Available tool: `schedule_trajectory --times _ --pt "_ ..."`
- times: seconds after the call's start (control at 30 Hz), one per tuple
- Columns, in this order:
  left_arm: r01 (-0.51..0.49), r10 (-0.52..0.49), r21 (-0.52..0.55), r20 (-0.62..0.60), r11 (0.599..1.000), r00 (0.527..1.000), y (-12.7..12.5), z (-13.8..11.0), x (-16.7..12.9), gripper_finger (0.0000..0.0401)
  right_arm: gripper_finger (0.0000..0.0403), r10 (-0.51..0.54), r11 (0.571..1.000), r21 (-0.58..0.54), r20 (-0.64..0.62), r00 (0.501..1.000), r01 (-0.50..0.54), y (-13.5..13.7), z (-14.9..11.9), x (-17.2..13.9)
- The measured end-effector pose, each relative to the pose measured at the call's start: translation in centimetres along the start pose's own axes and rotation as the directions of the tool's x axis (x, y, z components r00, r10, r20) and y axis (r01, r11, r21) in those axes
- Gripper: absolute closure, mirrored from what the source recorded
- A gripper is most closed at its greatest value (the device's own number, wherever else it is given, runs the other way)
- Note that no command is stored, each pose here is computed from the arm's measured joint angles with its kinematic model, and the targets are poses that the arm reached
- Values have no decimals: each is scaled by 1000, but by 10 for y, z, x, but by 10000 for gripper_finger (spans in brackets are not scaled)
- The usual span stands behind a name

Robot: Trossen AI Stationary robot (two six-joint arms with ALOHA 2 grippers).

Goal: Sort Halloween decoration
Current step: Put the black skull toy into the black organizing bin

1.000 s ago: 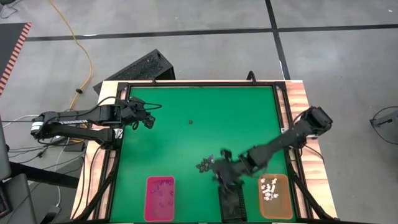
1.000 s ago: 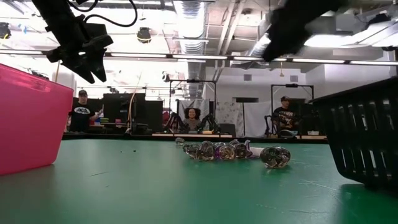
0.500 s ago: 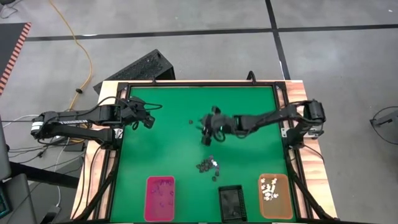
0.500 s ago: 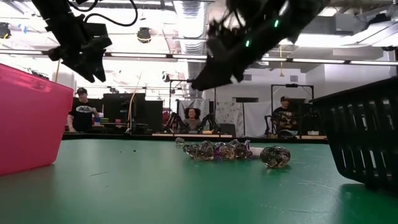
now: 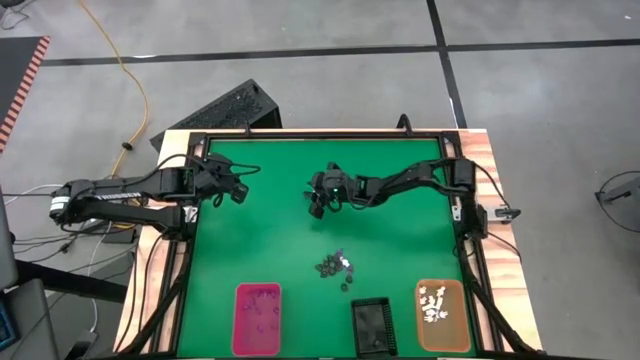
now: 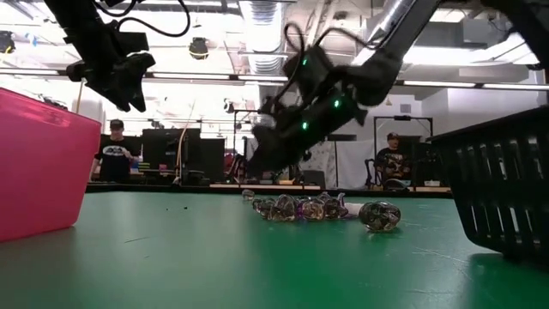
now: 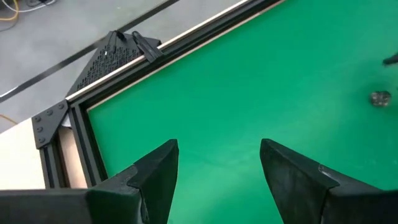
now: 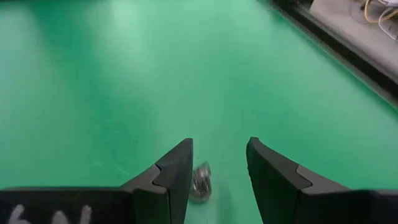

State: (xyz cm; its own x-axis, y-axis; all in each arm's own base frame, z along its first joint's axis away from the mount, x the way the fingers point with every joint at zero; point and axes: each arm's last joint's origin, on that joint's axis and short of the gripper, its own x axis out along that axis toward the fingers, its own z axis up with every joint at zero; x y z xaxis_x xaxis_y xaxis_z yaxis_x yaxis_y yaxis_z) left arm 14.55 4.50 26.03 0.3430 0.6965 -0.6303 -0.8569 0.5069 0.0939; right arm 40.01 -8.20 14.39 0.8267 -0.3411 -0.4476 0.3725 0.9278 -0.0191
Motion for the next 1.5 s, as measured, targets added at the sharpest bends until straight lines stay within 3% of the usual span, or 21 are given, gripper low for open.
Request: schedule_trajectory --times 0.2,0.47,0.73,0.97,1.1,1.27,1.5 --pt "-27 27 -5 4 1000 1000 3 2 2 182 227 18 999 41 -13 1000 -17 -3 -16 27" --pt "-60 60 1 4 998 998 8 4 5 182 228 27 993 117 -46 999 -22 -1 -34 40" --pt "-81 81 -18 -1 997 997 11 6 8 182 291 -5 994 113 -64 998 12 2 -38 40" --pt "-75 75 -24 -4 997 997 11 6 8 182 296 18 994 111 -55 998 -12 9 -32 35" --pt "-75 74 -27 -5 997 997 11 6 8 182 293 58 994 100 -57 997 -52 19 -15 18" --pt "-75 75 -43 -5 996 997 11 6 8 182 289 122 990 71 -2 993 -121 41 26 -22" --pt "-67 66 -78 -11 995 998 11 5 8 182 290 284 957 74 -27 959 -281 99 55 -100"
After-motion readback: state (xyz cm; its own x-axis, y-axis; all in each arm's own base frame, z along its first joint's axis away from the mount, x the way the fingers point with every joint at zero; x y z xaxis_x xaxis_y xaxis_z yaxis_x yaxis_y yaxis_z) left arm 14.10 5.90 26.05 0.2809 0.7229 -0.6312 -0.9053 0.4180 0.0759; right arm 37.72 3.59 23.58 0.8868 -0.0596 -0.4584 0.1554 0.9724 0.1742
